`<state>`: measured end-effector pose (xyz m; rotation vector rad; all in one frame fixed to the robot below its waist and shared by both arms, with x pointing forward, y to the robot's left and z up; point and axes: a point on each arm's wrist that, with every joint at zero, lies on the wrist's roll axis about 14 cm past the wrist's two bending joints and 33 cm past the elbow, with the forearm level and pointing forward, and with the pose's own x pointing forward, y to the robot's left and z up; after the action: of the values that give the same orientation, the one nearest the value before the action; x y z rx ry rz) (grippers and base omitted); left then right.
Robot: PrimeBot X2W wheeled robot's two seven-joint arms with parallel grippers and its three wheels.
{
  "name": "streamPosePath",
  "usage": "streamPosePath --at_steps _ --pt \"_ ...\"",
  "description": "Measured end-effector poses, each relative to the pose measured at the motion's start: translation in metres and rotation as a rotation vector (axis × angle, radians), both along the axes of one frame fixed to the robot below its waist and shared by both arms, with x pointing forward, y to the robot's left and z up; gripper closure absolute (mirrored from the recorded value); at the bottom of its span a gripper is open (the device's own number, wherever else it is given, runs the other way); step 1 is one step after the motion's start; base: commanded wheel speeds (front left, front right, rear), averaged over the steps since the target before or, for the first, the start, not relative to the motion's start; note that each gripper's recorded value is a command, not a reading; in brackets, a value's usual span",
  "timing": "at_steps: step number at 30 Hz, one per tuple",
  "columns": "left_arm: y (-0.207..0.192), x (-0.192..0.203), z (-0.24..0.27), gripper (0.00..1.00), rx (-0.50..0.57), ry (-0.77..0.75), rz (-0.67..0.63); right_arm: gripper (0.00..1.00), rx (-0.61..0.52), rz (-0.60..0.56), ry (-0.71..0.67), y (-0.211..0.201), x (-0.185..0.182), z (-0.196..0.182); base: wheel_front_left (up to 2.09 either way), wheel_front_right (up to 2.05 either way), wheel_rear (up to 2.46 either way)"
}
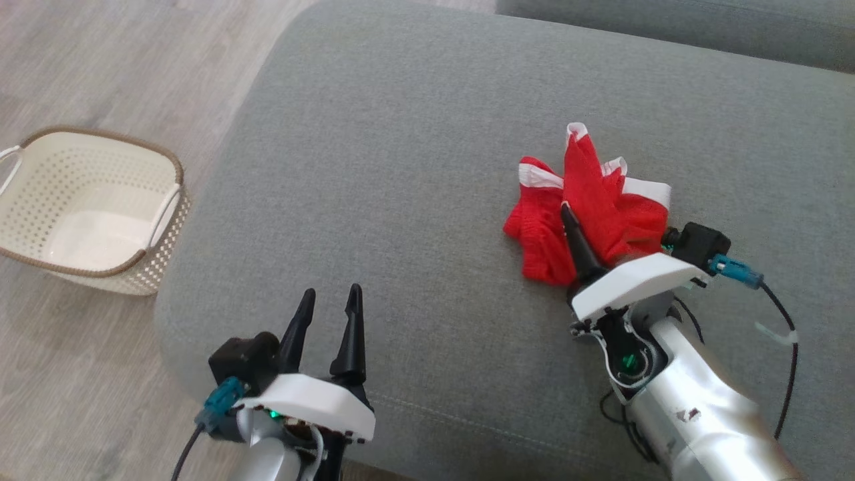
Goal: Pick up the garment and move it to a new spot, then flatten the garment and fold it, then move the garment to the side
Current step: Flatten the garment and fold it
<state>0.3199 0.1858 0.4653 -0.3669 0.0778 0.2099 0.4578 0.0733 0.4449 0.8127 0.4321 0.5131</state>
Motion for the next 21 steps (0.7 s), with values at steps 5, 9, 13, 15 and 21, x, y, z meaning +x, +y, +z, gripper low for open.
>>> streamPosePath --at_steps 5,9,13,15,21 --pt "0.005 -0.005 -0.003 0.0 0.003 0.012 0.019 0.0 -0.023 0.043 0.022 0.011 -0.008 -0.01 0.0 0.0 0.0" --pt "0.007 -0.007 -0.007 0.0 0.005 0.026 0.027 0.0 -0.007 0.092 -0.008 0.026 -0.015 -0.001 0.0 0.0 0.0" --pt "0.009 -0.008 -0.008 0.0 0.005 0.03 0.037 0.0 -0.013 0.138 -0.032 0.038 -0.02 0.003 0.0 0.0 0.0" --pt "0.009 -0.008 -0.008 0.0 0.005 0.032 0.039 0.0 -0.021 0.159 -0.037 0.042 -0.022 0.003 0.0 0.0 0.0" --pt "0.01 -0.009 -0.007 0.0 0.005 0.03 0.044 0.0 -0.095 0.189 0.032 0.037 -0.031 -0.023 0.0 0.0 0.0"
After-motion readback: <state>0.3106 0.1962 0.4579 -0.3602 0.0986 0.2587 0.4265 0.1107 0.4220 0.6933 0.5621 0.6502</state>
